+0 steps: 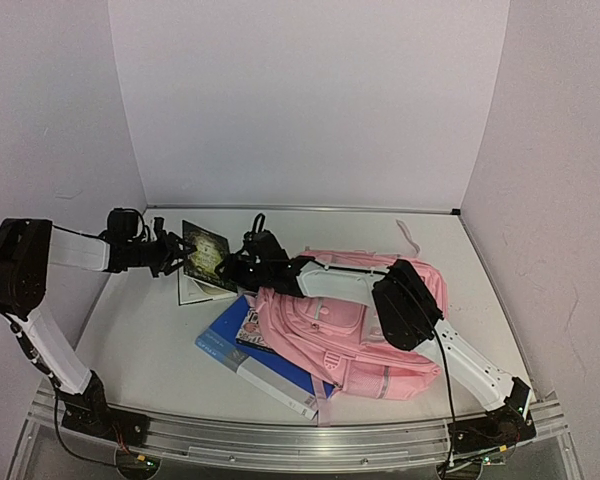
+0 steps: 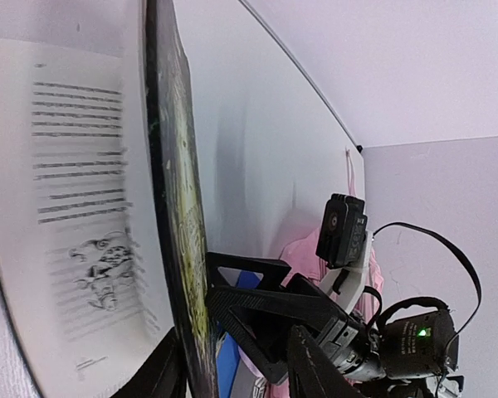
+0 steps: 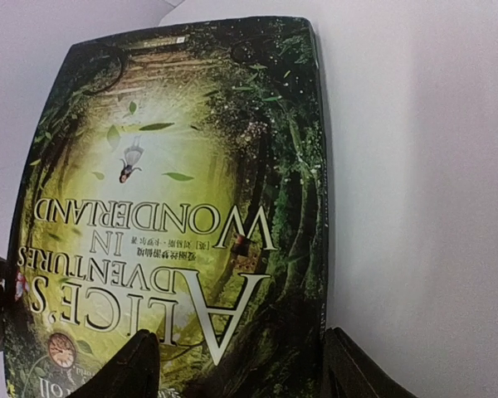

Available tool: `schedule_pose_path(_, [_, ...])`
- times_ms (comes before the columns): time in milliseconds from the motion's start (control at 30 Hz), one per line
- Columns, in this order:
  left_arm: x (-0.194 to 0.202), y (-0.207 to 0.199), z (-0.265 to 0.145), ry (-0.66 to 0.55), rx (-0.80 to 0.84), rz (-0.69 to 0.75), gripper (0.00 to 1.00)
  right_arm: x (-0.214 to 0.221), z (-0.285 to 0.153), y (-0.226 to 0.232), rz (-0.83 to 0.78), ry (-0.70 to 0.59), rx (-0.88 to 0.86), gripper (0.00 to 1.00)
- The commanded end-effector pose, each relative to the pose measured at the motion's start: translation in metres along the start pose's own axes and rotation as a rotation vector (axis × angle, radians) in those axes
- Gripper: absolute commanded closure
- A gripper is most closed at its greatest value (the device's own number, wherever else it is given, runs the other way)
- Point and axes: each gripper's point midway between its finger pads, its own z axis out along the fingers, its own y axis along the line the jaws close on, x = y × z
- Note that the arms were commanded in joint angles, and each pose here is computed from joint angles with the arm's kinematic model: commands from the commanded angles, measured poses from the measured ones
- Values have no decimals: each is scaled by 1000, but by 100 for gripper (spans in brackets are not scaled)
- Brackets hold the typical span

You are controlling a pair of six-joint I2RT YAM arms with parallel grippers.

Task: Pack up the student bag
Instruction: Pick up the book from the center of the board.

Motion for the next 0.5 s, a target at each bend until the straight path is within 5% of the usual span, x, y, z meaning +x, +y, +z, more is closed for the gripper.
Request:
schedule_pose_path(0, [29, -7, 17, 127, 83, -21, 60, 94, 5, -13, 9, 256, 24, 35])
schedule_pose_path(133, [36, 1, 25, 150, 71, -27, 62, 93, 4, -11, 14, 252, 16, 36])
schedule_pose_path(467, [29, 15, 8, 83, -95, 1, 92, 77, -9, -6, -14, 212, 33, 36])
